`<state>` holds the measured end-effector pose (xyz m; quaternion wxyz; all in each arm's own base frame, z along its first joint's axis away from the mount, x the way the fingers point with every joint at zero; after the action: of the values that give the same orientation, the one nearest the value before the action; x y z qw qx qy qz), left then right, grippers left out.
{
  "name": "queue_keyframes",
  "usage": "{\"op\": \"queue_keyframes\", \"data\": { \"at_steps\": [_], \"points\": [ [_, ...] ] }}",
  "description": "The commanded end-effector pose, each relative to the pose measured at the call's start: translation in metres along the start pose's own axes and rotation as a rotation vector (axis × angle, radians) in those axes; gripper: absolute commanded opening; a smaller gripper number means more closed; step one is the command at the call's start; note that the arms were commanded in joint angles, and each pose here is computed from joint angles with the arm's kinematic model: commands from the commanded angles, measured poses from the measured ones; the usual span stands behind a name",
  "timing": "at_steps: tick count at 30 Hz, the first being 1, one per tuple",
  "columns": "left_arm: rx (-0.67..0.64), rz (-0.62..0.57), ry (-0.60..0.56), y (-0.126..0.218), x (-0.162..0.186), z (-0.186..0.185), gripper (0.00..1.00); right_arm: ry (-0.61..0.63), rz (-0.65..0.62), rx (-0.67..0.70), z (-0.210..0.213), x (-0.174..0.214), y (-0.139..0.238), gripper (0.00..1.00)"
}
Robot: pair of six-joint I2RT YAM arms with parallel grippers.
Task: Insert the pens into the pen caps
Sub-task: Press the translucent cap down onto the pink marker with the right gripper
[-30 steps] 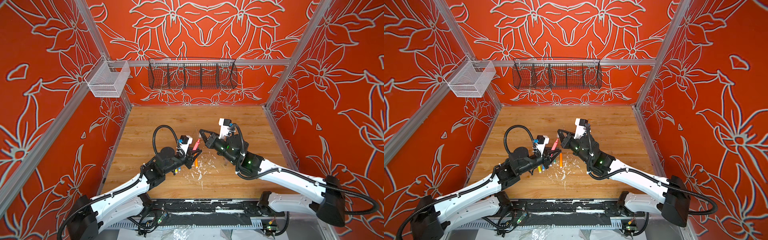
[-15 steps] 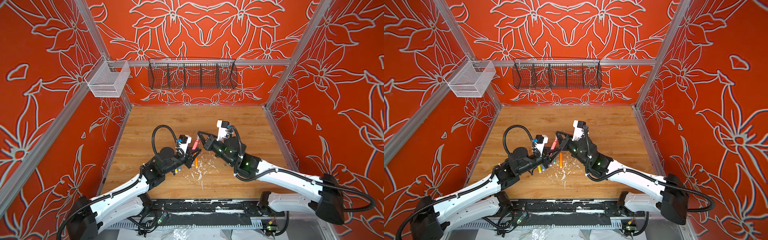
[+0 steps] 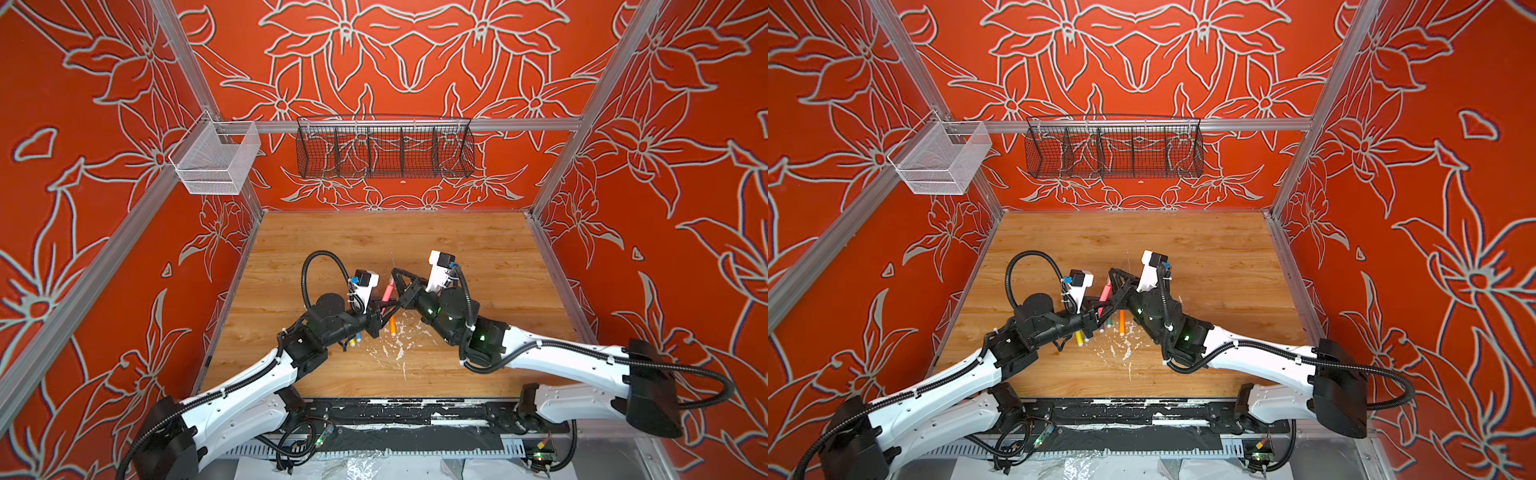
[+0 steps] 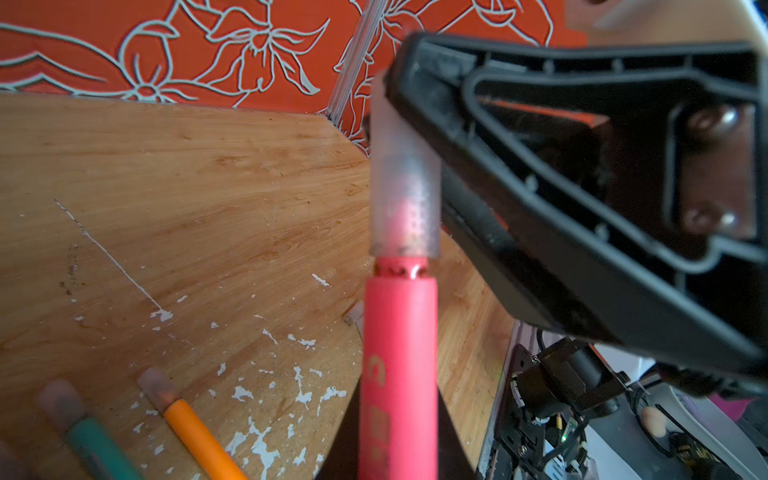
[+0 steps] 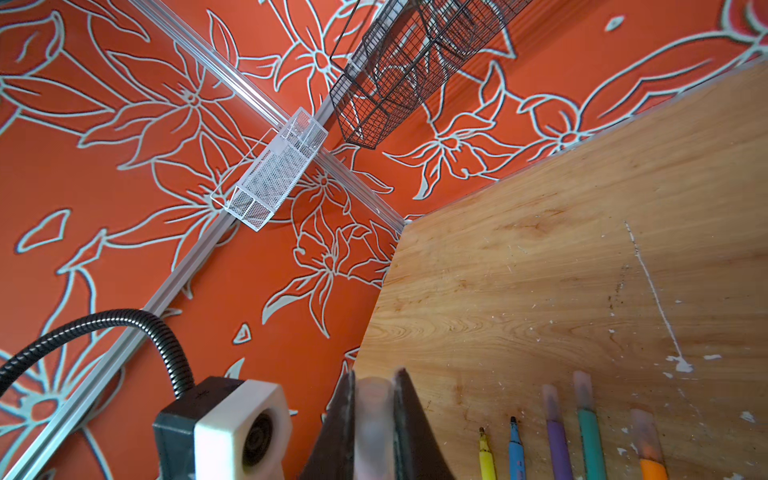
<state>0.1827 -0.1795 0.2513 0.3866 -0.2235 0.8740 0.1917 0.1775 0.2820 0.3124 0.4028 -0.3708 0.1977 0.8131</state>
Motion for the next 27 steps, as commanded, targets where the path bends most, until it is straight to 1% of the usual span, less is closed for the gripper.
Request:
{"op": "queue_keyframes", "data": {
  "at_steps": [1, 11, 13, 19, 24, 27],
  "points": [
    [0.088, -0.064, 0.014, 0.000, -0.015, -0.009, 0.00, 0.035, 0.188, -0.123, 0.016, 0.044, 0.012, 0.00],
    [0.107, -0.055, 0.045, -0.003, -0.015, -0.004, 0.00, 0.105, 0.220, -0.178, 0.032, 0.059, 0.028, 0.00],
    [0.099, -0.056, 0.042, -0.003, -0.015, -0.003, 0.00, 0.112, 0.231, -0.199, 0.036, 0.059, 0.030, 0.02],
    [0.104, -0.064, 0.027, -0.001, -0.015, -0.004, 0.00, 0.118, 0.225, -0.216, 0.038, 0.056, 0.038, 0.16],
    [0.112, -0.073, 0.006, 0.002, -0.014, -0.005, 0.00, 0.128, 0.194, -0.182, 0.030, 0.045, 0.049, 0.36],
    [0.119, -0.084, -0.016, 0.004, -0.013, -0.005, 0.00, 0.145, 0.174, -0.172, 0.028, 0.036, 0.056, 0.46]
  ]
}}
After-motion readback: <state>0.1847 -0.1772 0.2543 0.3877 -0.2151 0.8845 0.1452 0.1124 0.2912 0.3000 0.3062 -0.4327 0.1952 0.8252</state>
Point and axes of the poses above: each gripper's point midway between its finger pads, its own y axis back along the fingers, its own z axis along the line the jaws close on, x = y × z, the point moved 9 cm from there along y, back along the fingers, and after that the axes turned 10 degrees about y, right-handed, at the moved point
